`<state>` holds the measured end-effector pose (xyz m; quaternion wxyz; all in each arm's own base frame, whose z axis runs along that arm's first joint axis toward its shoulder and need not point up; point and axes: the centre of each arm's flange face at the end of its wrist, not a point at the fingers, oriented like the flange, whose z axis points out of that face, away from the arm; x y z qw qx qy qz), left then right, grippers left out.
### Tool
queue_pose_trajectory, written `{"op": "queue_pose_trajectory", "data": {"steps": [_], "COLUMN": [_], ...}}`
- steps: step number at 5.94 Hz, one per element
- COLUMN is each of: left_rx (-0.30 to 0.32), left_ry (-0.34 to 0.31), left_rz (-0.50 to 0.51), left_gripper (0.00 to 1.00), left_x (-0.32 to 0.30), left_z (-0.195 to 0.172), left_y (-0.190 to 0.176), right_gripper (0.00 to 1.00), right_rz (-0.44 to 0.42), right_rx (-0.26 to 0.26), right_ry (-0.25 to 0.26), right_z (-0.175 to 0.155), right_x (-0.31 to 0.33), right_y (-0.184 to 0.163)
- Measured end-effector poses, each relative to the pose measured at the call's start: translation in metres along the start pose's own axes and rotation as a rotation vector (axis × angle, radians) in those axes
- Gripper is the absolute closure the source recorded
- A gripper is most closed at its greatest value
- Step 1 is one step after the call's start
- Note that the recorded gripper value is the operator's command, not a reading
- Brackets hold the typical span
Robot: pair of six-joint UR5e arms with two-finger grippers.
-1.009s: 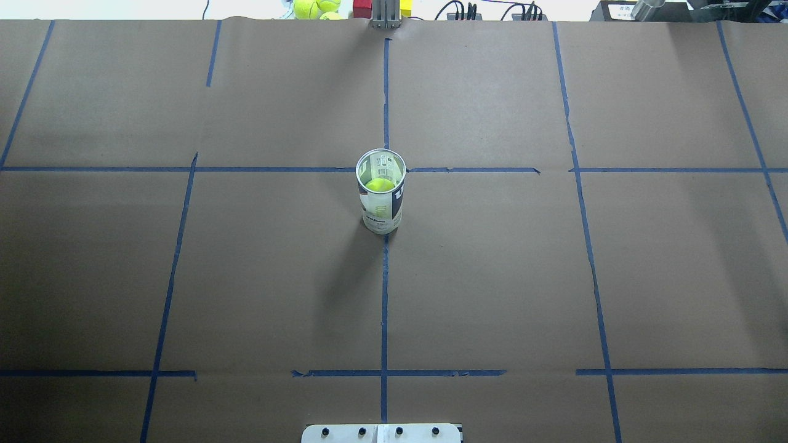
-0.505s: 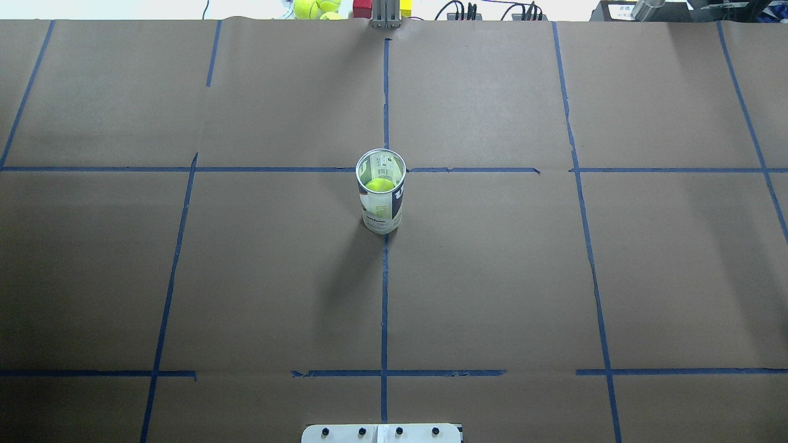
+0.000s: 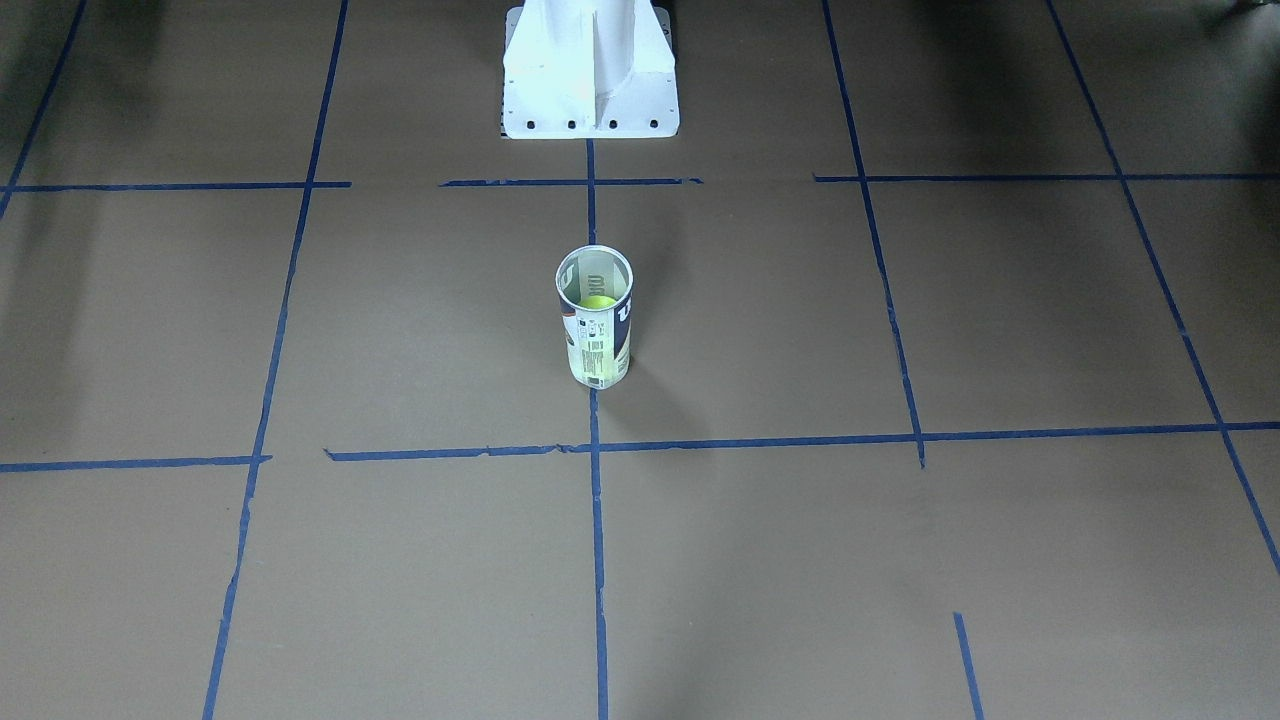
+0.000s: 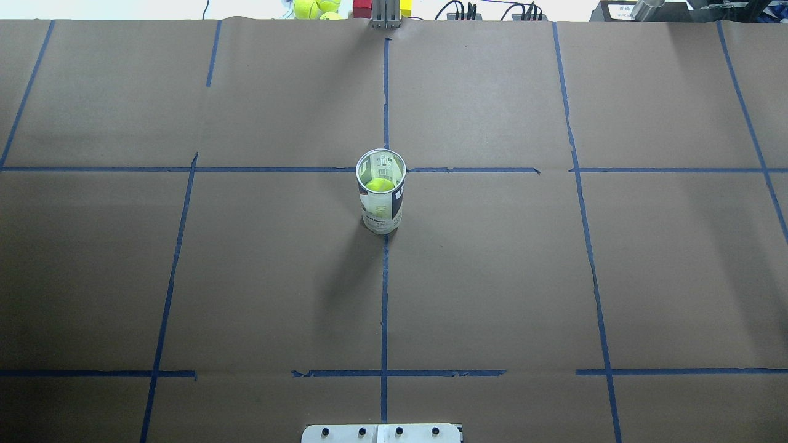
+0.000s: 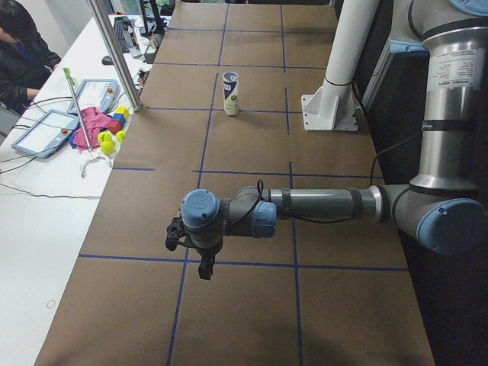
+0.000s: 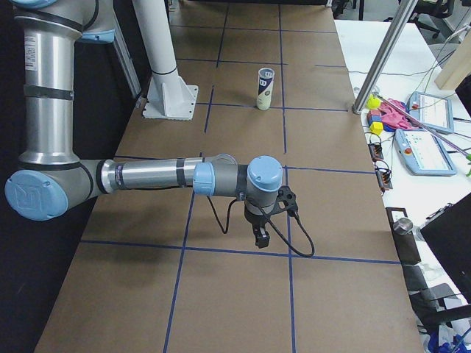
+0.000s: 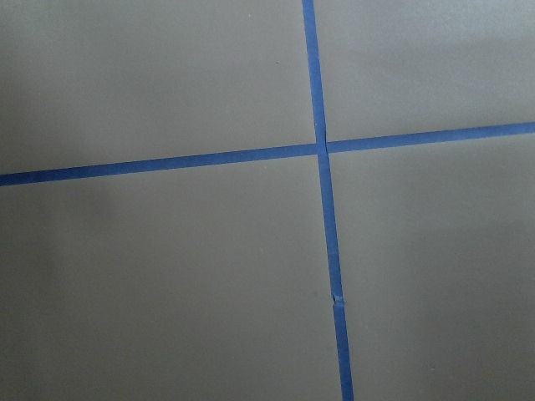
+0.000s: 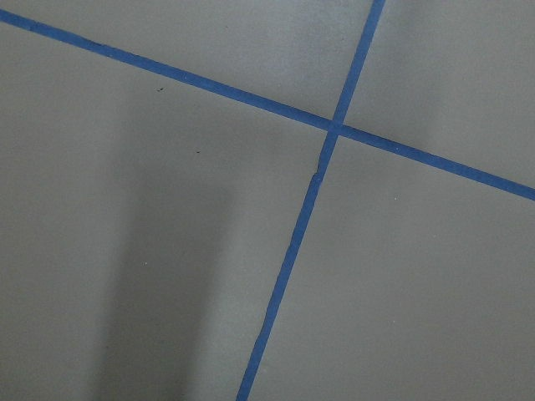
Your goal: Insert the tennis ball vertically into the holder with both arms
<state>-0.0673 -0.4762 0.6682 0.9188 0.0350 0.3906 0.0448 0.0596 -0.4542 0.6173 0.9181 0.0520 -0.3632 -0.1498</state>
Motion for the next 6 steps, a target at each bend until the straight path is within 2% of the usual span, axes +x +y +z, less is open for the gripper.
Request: {"op": "queue_pose_trajectory", "data": {"steps": [3, 6], "left_rx": [-0.011, -0.005], "left_ry": [0.0, 0.001], "left_rz": [-0.01, -0.004], "left_gripper": [0.0, 0.0], "left_x": [-0.004, -0.001], "left_z": [0.005, 0.002], "left_y": [0.016, 0.016], "right_gripper": [0.0, 0.0], "right_rz": [0.0, 0.001], "right_rx": [0.001, 0.003], "right_ry": [-0.015, -0.022], "right_z": [0.002, 0.002], "right_x": [-0.002, -0.002], "right_y": [0.0, 0.0]}}
